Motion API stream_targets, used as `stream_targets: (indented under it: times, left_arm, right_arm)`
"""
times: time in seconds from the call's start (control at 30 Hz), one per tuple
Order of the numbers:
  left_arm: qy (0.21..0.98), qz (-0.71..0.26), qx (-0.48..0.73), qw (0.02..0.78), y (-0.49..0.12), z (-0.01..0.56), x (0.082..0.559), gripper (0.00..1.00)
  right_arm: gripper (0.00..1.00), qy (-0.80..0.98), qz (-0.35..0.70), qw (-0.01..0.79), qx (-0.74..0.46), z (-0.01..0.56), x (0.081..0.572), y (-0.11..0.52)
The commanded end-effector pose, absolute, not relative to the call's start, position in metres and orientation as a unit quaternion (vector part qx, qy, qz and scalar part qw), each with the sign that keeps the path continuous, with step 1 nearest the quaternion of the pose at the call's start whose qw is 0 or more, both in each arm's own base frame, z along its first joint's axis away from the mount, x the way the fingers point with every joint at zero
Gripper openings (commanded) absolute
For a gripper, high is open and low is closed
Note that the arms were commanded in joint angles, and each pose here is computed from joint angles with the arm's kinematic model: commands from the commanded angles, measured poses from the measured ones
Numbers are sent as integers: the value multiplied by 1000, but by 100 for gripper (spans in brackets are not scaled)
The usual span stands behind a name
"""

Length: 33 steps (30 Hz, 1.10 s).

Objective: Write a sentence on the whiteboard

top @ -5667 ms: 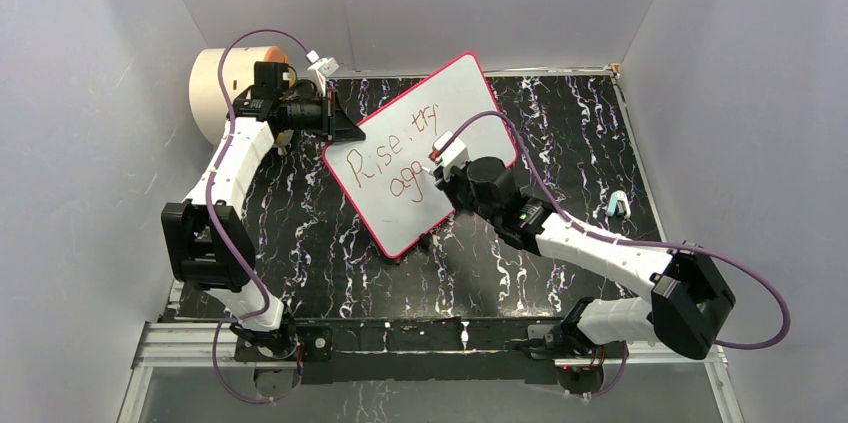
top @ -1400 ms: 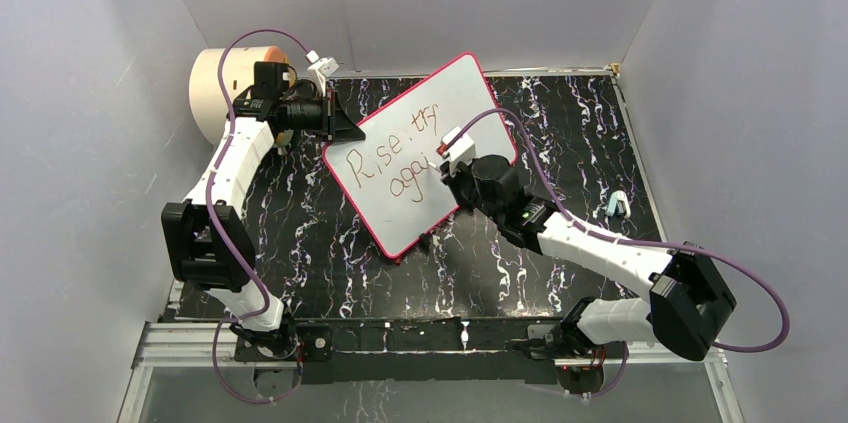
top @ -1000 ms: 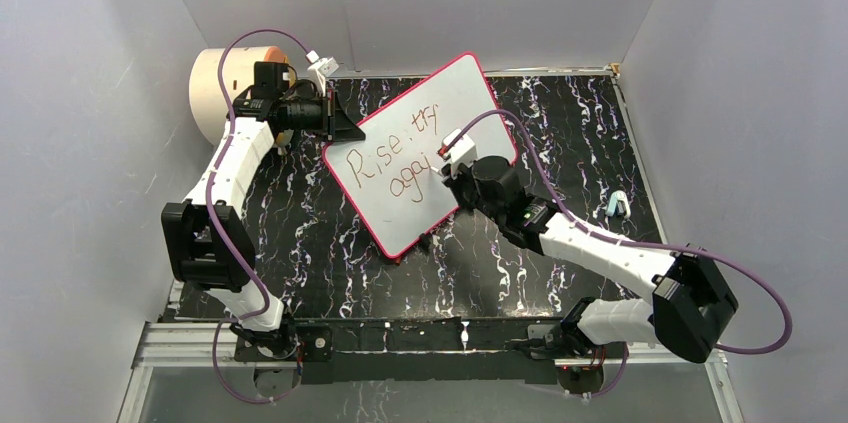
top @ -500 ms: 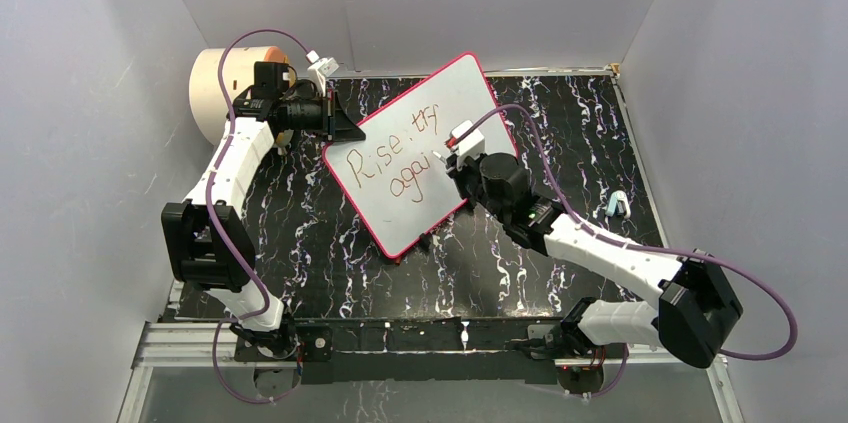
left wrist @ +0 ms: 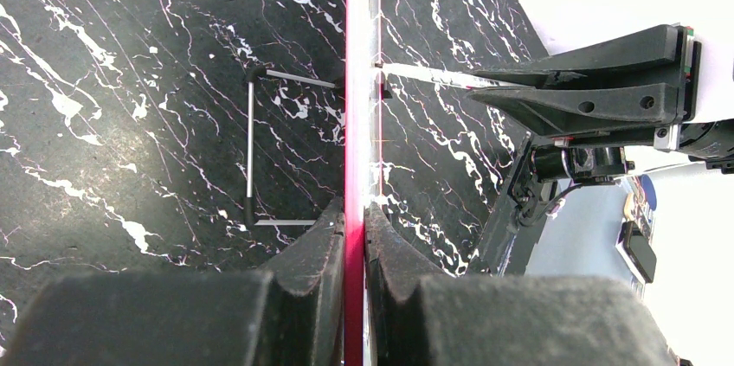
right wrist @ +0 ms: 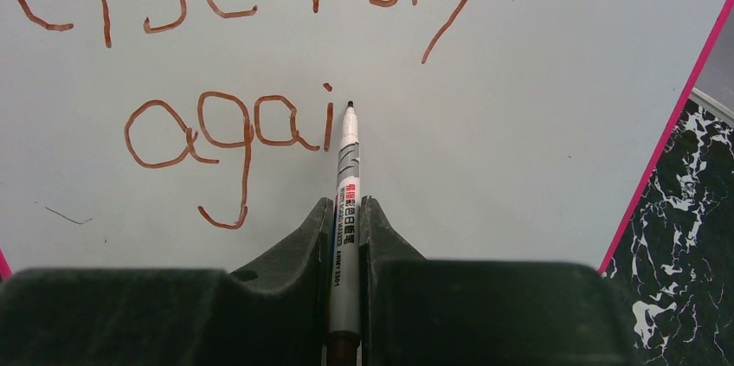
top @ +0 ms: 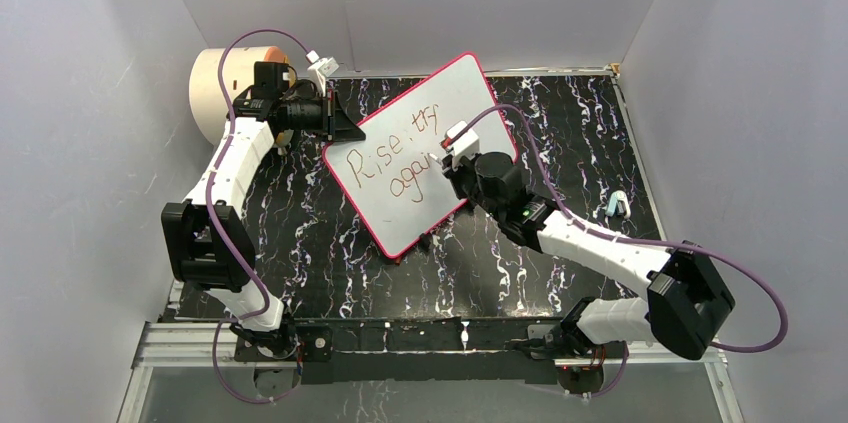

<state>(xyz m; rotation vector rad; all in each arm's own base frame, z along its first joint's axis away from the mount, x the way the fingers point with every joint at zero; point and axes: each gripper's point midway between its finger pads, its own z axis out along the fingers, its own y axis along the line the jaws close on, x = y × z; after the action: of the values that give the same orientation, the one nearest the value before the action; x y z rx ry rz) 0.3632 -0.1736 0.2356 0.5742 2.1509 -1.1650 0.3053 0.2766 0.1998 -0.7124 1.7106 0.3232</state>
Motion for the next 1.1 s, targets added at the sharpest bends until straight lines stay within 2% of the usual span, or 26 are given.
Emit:
stream_targets:
  times: [0.0,0.53,1.07]
  left_arm:
    - [839,-428,210,264,-173,210,346,0]
    - [838,-427,211,266,-173,210,346,0]
    - [838,-428,211,265,-173,211,346,0]
  right_arm:
    - [0,705,156,630,-287,235,318,286]
    - [0,747,148,574,-302,197,303,274]
    - [0,762,147,553,-304,182,292,265]
